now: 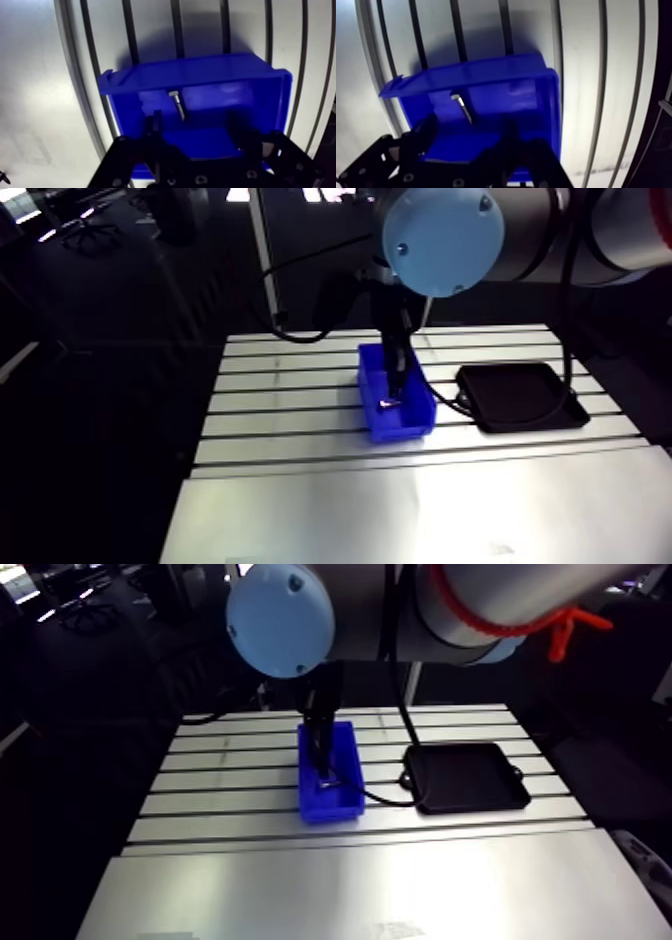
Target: Pick up the M10 bolt from the tray and put it into the blue bin.
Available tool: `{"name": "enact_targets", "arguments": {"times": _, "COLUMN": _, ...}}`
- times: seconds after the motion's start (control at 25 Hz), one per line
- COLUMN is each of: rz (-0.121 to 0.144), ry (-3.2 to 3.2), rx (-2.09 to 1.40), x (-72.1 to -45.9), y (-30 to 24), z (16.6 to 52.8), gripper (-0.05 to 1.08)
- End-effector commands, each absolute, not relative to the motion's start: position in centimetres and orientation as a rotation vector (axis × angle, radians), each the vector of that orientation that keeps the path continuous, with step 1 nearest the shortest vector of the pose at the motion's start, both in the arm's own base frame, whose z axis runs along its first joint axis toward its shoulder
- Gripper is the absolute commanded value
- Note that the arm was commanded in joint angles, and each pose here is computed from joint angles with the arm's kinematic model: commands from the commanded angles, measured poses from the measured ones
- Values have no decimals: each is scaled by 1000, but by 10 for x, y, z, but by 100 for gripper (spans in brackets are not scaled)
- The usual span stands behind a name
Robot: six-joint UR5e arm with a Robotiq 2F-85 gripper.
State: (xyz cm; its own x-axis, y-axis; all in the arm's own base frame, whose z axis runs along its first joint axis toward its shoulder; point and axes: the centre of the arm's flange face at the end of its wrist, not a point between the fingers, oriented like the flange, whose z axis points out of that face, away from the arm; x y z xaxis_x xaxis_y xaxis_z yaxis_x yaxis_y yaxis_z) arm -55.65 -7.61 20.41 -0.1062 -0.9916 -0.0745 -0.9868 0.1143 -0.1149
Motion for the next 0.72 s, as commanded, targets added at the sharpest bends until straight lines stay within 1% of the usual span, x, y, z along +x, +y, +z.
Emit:
{"name": "enact_targets", "arguments": {"times": 0.04, "rz": -46, "ry": 2286, "rx": -1983, "x": -562, "y": -83, "z": 261, "gripper": 1}}
{"name": "enact_targets", "arguments": {"times": 0.12, "rz": -33, "ry": 2301, "rx": -1974, "x": -566, "y": -82, "z": 287, "gripper": 1}}
{"name": "enact_targets", "arguments": {"times": 0.16, "rz": -33, "ry": 2301, "rx": -1971, "x": -567, "y": -82, "z": 298, "gripper": 1}}
{"name": "enact_targets", "arguments": {"times": 0.28, "rz": -39, "ry": 2341, "rx": -1909, "x": -571, "y": -82, "z": 334, "gripper": 1}}
{"name": "enact_targets", "arguments": {"times": 0.48, "rz": -54, "ry": 2492, "rx": -1705, "x": -578, "y": -84, "z": 406, "gripper": 1}}
{"name": "enact_targets", "arguments": {"times": 0.52, "rz": -49, "ry": 2565, "rx": -1616, "x": -581, "y": -86, "z": 417, "gripper": 1}}
{"name": "enact_targets", "arguments": {"times": 0.6, "rz": -12, "ry": 2698, "rx": -1436, "x": -586, "y": -86, "z": 434, "gripper": 1}}
{"name": "enact_targets", "arguments": {"times": 0.64, "rz": 1, "ry": 2757, "rx": -1341, "x": -588, "y": -86, "z": 441, "gripper": 1}}
{"name": "enact_targets", "arguments": {"times": 0.72, "rz": 6, "ry": 2835, "rx": -1155, "x": -588, "y": -86, "z": 452, "gripper": 1}}
